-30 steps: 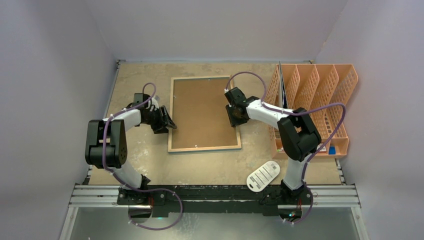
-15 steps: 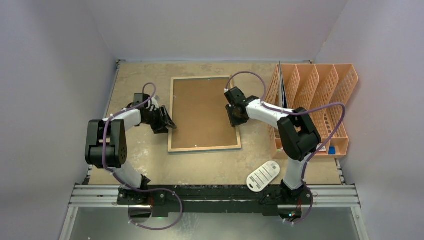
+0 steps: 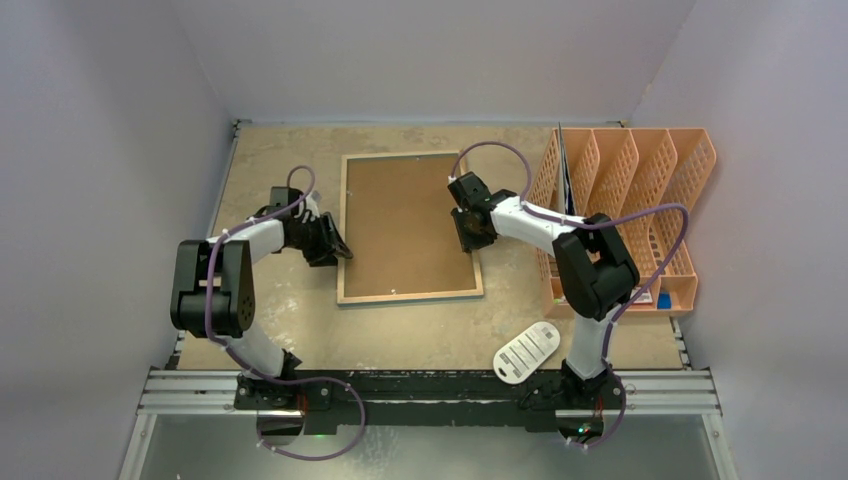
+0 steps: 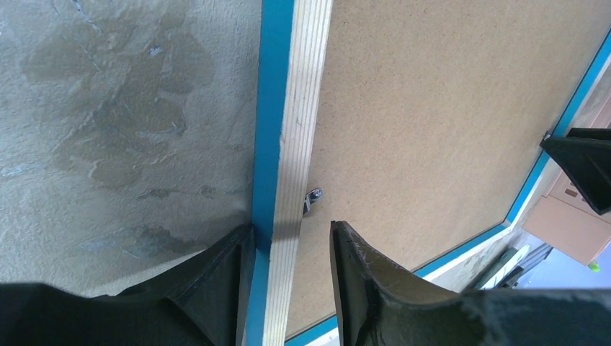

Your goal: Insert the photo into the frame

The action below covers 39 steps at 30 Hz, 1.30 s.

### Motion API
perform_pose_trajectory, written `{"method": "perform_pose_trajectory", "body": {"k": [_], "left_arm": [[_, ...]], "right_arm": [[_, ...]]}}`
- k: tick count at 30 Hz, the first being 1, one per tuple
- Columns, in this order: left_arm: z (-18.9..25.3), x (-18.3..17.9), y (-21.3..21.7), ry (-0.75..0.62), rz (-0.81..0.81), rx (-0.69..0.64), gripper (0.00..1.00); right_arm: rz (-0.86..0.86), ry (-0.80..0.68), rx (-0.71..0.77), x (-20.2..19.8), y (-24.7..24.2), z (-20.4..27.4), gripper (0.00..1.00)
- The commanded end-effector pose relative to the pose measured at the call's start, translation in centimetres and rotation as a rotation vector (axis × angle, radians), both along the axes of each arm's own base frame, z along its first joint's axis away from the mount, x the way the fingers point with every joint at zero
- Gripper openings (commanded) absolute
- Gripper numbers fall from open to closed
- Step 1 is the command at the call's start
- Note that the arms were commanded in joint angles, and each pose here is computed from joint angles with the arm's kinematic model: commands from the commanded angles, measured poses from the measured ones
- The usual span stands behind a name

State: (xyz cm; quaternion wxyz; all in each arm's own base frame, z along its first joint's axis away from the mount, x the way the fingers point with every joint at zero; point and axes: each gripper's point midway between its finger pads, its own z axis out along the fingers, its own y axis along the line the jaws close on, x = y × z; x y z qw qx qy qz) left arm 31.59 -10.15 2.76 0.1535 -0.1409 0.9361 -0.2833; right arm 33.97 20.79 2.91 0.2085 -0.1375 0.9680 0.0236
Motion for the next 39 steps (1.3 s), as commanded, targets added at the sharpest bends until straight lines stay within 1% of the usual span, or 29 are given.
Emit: {"method": "perform_pose_trajectory", "body": {"k": [1,4,10,11,12,13,14,16,17,22,25,28,30,33,38,39], "left_arm": [[0.1,-0.9,-3.6,0.001,-0.080,-0.085,0.43],[0.1,-0.9,-3.8,0.002,-0.085,-0.081,0.43],[0.1,-0.8,-3.6,0.002,-0.081,-0.063,0.43],[0.0,-0.7,-3.5,0.005,-0.080,-0.052,0.43],[0.0,-0.6,-3.2,0.004,-0.074,-0.034,0.44],[-0.1,-0.6,-2.9,0.005,-0.071,-0.018,0.43],[-0.1,-0.5,-2.7,0.006,-0.070,-0.005,0.44],[-0.2,-0.4,-2.5,0.006,-0.068,0.012,0.44],[-0.2,-0.4,-2.4,0.006,-0.067,0.015,0.44],[-0.5,-0.5,-2.5,0.015,-0.064,0.015,0.44],[-0.5,-0.5,-2.4,0.015,-0.063,0.016,0.44],[-0.5,-0.4,-2.4,0.014,-0.062,0.016,0.44],[-0.6,-0.4,-2.4,0.012,-0.064,0.015,0.44],[-0.5,-0.2,-2.5,0.009,-0.065,0.012,0.44],[-0.5,-0.3,-2.6,0.010,-0.070,0.008,0.44],[-0.5,-0.3,-2.6,0.012,-0.070,0.009,0.44]], "right_arm": [[0.097,-0.021,0.188,0.7,5.7,1.0,0.05],[0.103,-0.022,0.194,0.5,6.0,1.1,0.00],[0.105,-0.028,0.192,0.5,5.9,1.3,0.01],[0.115,-0.030,0.192,0.5,6.0,1.4,0.14],[0.128,-0.023,0.193,0.3,6.0,1.4,0.23],[0.140,-0.012,0.210,0.0,6.2,1.5,0.30],[0.152,0.000,0.230,-0.4,6.5,1.7,0.35],[0.170,0.000,0.236,-0.6,6.5,1.8,0.40],[0.183,0.001,0.233,-0.7,6.5,1.8,0.41],[0.214,-0.019,0.222,-0.5,6.4,1.7,0.41],[0.238,-0.020,0.220,-0.5,6.4,1.7,0.40],[0.262,-0.024,0.224,-0.7,6.5,1.9,0.35],[0.265,-0.027,0.219,-0.6,6.4,1.9,0.28],[0.254,-0.038,0.204,-0.2,6.3,1.9,0.13],[0.209,-0.060,0.173,0.9,6.1,1.9,0.01],[0.203,-0.065,0.170,1.1,6.1,2.0,0.00]]}}
